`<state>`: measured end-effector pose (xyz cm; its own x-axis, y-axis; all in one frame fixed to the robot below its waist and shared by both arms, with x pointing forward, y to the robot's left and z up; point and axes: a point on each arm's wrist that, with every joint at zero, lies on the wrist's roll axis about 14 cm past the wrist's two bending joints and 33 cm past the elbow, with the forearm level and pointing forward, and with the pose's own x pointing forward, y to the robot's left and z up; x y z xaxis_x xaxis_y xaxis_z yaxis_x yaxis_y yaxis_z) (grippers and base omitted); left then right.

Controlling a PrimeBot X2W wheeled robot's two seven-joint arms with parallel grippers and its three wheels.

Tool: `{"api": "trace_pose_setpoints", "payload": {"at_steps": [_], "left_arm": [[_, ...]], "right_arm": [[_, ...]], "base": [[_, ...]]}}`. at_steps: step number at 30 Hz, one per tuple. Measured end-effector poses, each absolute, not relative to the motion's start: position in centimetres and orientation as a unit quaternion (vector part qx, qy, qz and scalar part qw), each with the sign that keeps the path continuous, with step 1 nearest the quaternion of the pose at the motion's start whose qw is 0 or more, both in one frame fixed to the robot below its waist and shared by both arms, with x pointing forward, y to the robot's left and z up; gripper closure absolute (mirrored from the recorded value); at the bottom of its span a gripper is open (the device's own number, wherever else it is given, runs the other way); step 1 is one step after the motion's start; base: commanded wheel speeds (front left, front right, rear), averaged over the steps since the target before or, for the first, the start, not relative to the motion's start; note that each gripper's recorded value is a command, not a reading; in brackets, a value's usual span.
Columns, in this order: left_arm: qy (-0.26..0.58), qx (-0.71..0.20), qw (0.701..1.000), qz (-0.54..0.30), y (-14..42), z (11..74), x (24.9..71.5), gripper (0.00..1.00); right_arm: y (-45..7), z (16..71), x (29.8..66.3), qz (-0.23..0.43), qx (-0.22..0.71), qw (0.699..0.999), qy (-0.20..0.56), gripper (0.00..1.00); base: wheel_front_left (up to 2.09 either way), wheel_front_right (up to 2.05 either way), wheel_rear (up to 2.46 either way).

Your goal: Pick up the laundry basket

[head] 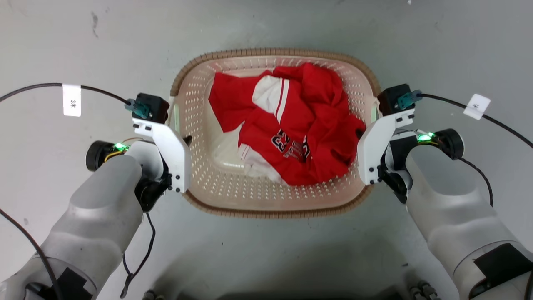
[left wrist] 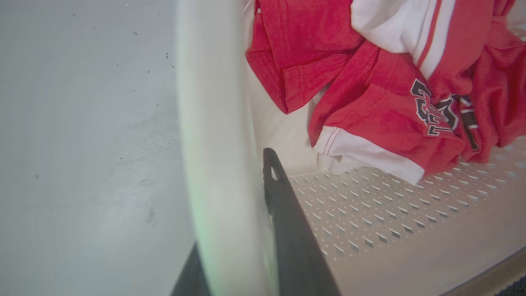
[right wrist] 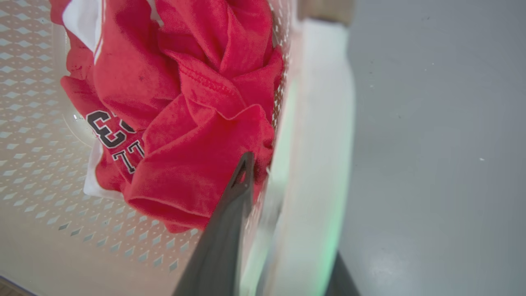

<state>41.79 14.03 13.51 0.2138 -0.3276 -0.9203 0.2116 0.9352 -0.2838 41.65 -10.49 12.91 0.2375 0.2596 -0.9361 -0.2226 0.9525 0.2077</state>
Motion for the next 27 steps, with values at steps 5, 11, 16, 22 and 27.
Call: {"api": "trace_pose_setpoints", "payload": {"at_steps": [5, 11, 16, 22, 27], "left_arm": [[0.623, -0.048, 0.759, -0.185, 13.8, 15.6, 40.6, 1.00], [0.649, -0.051, 0.734, -0.194, 13.8, 19.2, 38.8, 1.00], [0.653, -0.048, 0.728, -0.202, 13.9, 22.8, 38.0, 1.00], [0.659, -0.034, 0.723, -0.203, 14.6, 26.4, 35.9, 1.00], [0.657, -0.039, 0.725, -0.201, 14.5, 28.9, 34.5, 1.00]], "right_arm": [[-11.1, 14.8, 40.5, 0.157, -0.008, 0.764, 0.626, 1.00], [-11.6, 18.3, 39.1, 0.159, -0.030, 0.739, 0.654, 1.00], [-11.5, 21.9, 38.3, 0.162, -0.037, 0.733, 0.660, 1.00], [-10.5, 26.2, 36.7, 0.185, -0.054, 0.736, 0.649, 1.00], [-10.3, 29.1, 35.6, 0.187, -0.056, 0.744, 0.639, 1.00]], "base": [[0.00, 0.00, 0.00], [0.00, 0.00, 0.00], [0.00, 0.00, 0.00], [0.00, 0.00, 0.00], [0.00, 0.00, 0.00]]}}
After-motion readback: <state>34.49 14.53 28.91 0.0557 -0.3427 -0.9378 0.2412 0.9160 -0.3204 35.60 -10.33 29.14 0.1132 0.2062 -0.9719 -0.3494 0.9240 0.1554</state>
